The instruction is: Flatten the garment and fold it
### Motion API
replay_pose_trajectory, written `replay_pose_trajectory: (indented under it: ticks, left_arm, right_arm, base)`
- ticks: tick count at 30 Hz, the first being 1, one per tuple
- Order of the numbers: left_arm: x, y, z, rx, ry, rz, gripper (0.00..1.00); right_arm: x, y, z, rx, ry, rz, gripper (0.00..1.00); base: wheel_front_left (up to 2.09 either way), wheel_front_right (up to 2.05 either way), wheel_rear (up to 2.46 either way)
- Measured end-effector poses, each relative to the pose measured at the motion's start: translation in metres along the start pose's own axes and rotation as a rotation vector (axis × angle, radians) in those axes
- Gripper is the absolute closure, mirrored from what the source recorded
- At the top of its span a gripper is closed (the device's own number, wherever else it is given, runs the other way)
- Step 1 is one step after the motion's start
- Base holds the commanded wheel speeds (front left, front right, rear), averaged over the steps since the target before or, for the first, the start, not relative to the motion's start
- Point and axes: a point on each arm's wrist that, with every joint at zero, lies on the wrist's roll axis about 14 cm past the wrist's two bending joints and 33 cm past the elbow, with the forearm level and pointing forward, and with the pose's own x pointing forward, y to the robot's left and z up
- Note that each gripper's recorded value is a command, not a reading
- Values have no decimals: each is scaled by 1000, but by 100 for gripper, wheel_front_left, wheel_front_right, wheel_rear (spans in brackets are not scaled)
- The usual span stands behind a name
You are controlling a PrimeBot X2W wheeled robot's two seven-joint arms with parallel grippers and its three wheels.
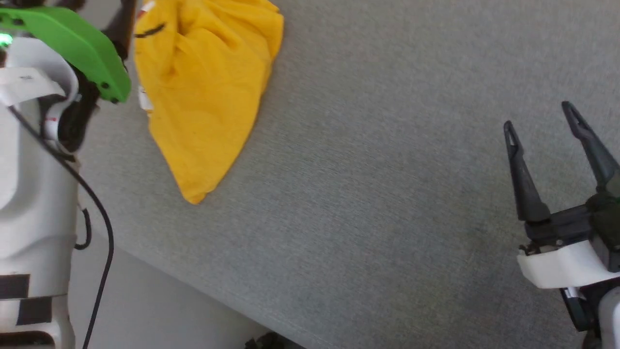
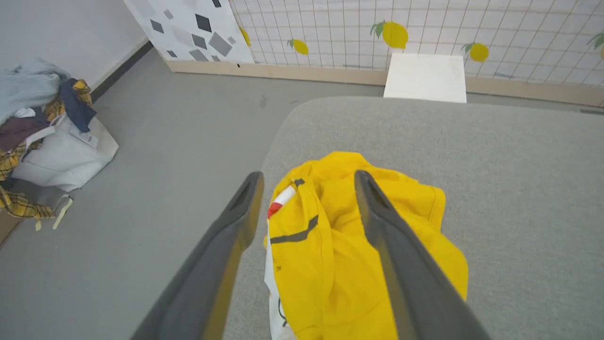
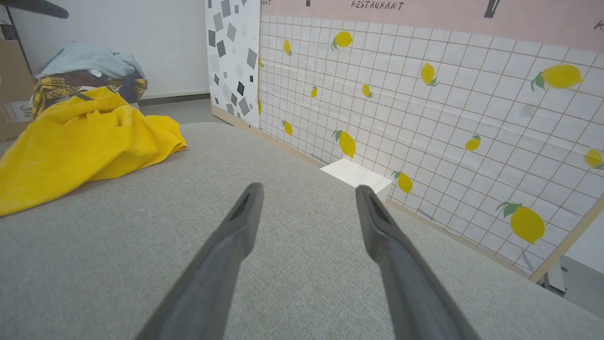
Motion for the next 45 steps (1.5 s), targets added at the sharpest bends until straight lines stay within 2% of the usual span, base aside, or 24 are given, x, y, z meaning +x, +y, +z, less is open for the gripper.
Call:
replay_pose_trajectory:
  ticks: [9,15,16,17,23,30,37,45]
  left_arm:
    - [33,-28,-120,16,419,-27,0]
    - [34,-34,-161,38,565,-33,0]
    - [35,-35,-163,38,568,-35,58]
    - [36,-36,-163,39,567,-37,100]
    - [37,-34,-149,41,498,-42,100]
    - [33,1,-88,44,304,19,100]
    - [25,17,19,9,9,28,100]
    - [-17,15,132,8,-270,-18,100]
  right_arm:
    - [-6,-19,-45,37,89,-36,0]
    - [-15,-30,-56,36,122,-66,0]
    - [-16,-31,-57,36,126,-70,0]
    - [-17,-33,-58,36,128,-74,0]
    - [-17,-36,-51,26,116,-86,0]
    - [-14,-31,-28,39,58,-96,0]
    - [-19,-37,0,30,-5,-148,0]
    - [-36,-40,30,32,-69,-213,0]
  base:
    - [0,0,0]
    - [0,0,0]
    - [0,0,0]
    - [0,0,0]
    - [0,0,0]
    - [0,0,0]
    - [0,0,0]
    - [0,0,0]
